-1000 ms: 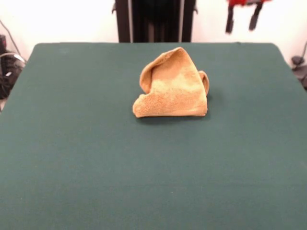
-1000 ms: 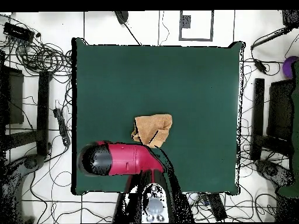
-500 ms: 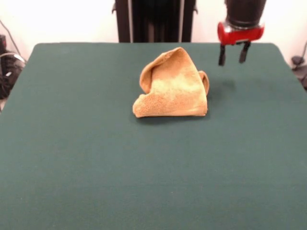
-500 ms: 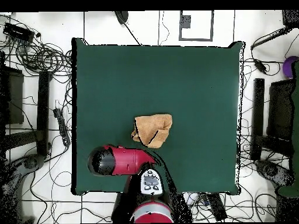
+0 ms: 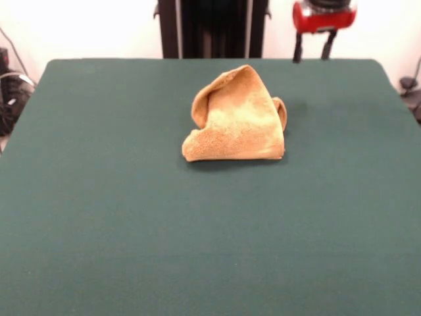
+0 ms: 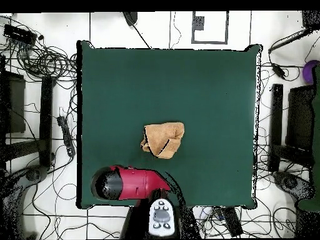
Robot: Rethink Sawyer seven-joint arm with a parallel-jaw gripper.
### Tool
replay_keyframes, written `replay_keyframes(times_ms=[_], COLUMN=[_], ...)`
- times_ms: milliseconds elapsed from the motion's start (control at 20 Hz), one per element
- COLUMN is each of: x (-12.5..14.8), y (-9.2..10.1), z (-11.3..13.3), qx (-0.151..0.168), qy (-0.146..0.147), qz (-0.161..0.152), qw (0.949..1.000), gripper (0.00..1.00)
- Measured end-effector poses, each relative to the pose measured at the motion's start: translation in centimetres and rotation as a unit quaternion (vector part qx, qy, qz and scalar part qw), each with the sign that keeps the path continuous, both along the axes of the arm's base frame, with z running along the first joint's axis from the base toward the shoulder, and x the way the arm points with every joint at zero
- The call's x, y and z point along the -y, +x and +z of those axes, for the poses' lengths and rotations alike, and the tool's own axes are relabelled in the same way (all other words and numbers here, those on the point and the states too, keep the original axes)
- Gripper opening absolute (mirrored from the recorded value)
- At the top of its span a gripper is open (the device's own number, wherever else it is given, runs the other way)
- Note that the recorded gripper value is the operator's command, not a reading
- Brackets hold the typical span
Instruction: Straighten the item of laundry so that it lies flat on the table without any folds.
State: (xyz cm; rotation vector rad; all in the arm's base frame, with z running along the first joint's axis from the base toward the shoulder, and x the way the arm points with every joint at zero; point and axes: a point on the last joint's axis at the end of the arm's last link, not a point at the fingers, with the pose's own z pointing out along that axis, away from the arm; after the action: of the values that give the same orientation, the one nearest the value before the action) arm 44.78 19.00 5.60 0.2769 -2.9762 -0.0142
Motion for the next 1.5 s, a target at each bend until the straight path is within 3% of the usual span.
replay_keyframes(times_ms=[150, 350, 600, 850, 1150, 1500], x=[0.3, 1.2, 2.0, 3.7, 7.6, 12.8], y=[0.6, 2.3, 4.8, 6.2, 6.3, 5.7], z=[2.0, 3.6, 4.0, 3.8, 4.0, 7.0], qx=[-0.003, 0.025, 0.07, 0.093, 0.093, 0.099], qy=[-0.004, -0.011, -0.014, -0.016, -0.039, -0.079], qz=[-0.003, -0.009, -0.016, -0.031, -0.062, -0.103], qw=[1.0, 0.9996, 0.9973, 0.9951, 0.9929, 0.9866], gripper=[1.0, 1.0, 1.0, 1.0, 1.0, 1.0])
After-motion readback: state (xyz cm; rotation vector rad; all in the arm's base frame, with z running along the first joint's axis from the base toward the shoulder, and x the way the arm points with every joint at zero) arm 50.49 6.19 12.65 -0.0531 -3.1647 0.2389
